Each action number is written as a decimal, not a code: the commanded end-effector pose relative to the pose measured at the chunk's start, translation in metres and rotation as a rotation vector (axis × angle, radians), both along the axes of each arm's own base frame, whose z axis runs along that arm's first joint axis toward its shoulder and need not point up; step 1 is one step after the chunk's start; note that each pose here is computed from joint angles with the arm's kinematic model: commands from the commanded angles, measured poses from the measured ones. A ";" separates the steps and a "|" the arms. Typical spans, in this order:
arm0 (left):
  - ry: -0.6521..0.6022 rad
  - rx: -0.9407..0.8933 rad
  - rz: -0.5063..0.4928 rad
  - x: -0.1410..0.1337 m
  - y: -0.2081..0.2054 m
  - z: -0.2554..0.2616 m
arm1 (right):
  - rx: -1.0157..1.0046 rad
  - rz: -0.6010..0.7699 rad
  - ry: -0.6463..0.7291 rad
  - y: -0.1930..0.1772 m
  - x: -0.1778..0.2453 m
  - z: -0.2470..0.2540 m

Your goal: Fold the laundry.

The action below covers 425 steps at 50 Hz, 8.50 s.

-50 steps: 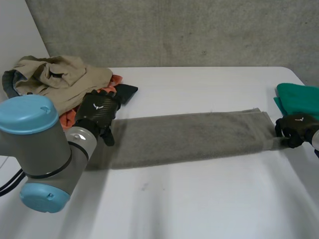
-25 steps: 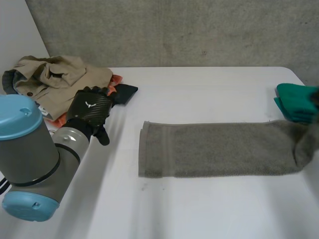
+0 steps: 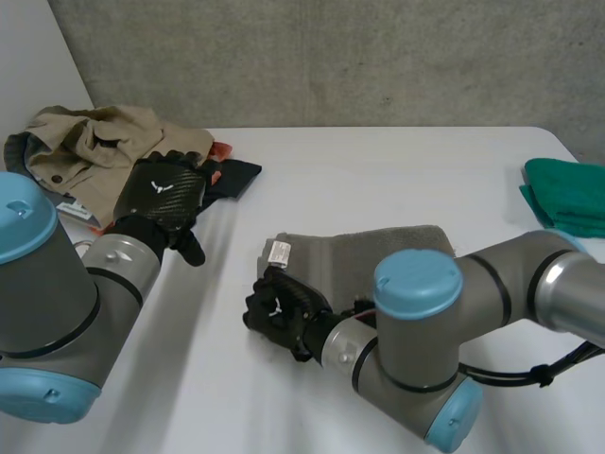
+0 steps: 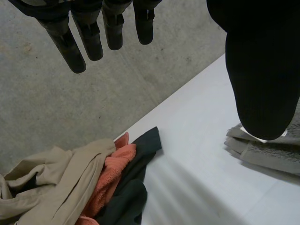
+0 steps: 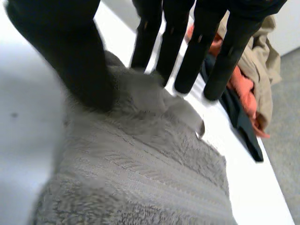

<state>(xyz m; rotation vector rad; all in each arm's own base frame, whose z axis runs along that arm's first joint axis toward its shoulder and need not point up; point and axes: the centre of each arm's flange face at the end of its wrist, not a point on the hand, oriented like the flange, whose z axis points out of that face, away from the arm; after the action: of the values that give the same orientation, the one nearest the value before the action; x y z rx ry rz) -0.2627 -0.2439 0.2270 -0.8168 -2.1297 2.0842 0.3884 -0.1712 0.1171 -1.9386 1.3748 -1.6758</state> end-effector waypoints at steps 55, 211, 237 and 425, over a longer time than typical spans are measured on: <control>0.026 -0.037 -0.127 -0.041 0.019 0.010 | 0.000 -0.191 -0.085 -0.004 -0.033 0.019; 0.148 0.163 -0.672 -0.115 0.030 0.052 | -0.215 -0.805 -0.584 -0.360 -0.383 -0.028; 0.173 0.139 -0.699 -0.117 0.043 0.068 | -0.156 -1.310 -0.551 -0.313 -0.475 0.077; 0.175 0.036 -0.167 -0.006 -0.004 0.007 | 0.412 -0.642 -0.144 -0.077 -0.132 0.045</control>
<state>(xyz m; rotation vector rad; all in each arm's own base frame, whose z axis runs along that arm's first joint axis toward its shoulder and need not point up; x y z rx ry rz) -0.2798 -0.2313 0.2404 -0.7911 -1.9165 1.9041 0.2448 -0.2355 0.1810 -1.1834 2.1524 -1.4557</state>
